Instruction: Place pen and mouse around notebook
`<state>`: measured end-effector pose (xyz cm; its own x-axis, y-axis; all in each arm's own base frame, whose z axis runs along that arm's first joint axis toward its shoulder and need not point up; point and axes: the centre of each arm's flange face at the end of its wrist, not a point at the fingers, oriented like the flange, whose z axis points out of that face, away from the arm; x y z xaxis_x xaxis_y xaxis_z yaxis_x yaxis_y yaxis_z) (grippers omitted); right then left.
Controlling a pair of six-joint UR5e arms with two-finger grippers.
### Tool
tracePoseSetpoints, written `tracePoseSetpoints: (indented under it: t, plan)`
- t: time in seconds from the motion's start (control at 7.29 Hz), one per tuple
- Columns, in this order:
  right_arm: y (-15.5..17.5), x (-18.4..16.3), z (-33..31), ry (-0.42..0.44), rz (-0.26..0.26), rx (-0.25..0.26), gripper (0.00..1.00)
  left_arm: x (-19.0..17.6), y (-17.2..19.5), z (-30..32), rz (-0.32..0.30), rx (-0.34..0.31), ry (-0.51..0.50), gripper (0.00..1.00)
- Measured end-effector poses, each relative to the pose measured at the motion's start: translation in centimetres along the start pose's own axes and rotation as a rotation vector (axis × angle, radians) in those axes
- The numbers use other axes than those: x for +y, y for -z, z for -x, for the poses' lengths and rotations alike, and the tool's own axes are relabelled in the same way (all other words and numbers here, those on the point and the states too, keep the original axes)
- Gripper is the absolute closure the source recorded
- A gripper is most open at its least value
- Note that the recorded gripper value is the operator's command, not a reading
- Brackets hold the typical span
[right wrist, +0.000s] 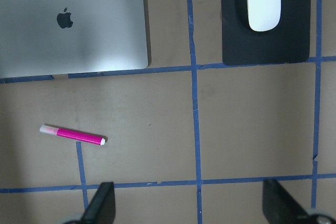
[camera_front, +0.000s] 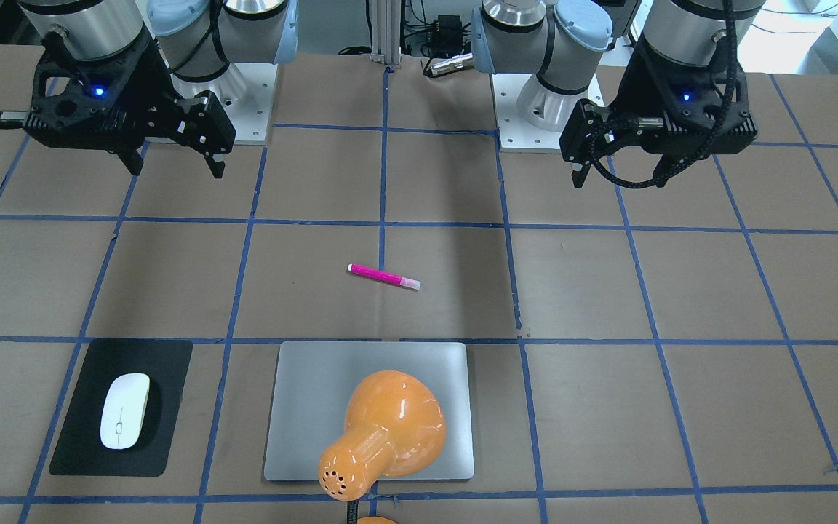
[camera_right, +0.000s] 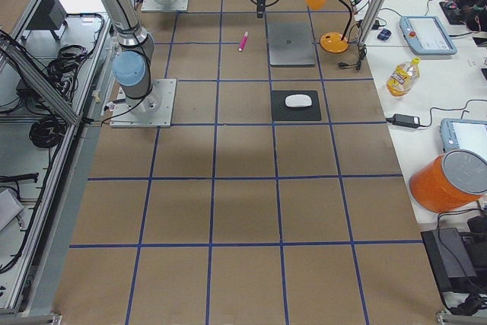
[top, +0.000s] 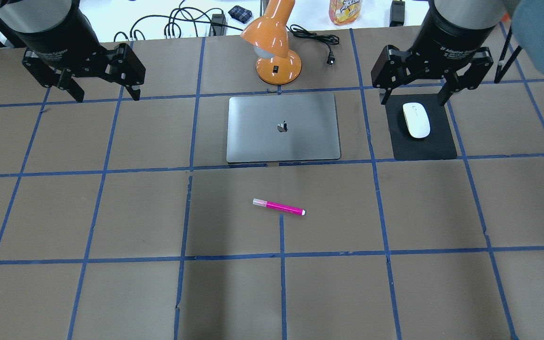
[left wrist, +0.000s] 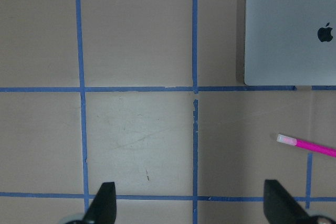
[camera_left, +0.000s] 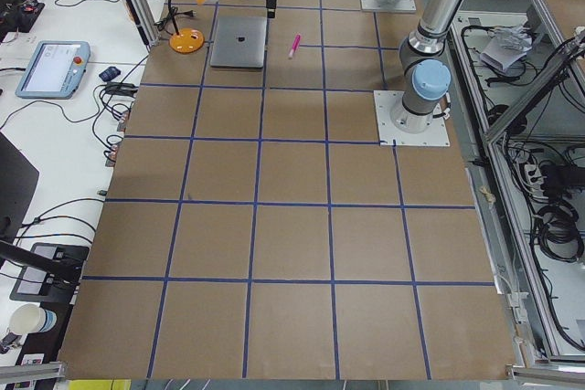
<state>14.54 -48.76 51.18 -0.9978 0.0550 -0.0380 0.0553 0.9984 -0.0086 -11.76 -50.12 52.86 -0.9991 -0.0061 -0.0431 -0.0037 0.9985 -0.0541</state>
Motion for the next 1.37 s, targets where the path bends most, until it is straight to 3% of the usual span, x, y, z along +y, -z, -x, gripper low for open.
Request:
tracePoseSetpoints:
  t: [0.82, 1.37]
  plan:
    - [-0.02, -0.06, -0.20, -0.002, 0.001, -0.002, 0.00, -0.06, -0.19, 0.10, 0.007, -0.001, 0.003, 0.00]
    - [-0.03, -0.08, -0.41, 0.022, 0.005, -0.003, 0.00, 0.43, -0.35, -0.13, 0.048, 0.015, 0.069, 0.00]
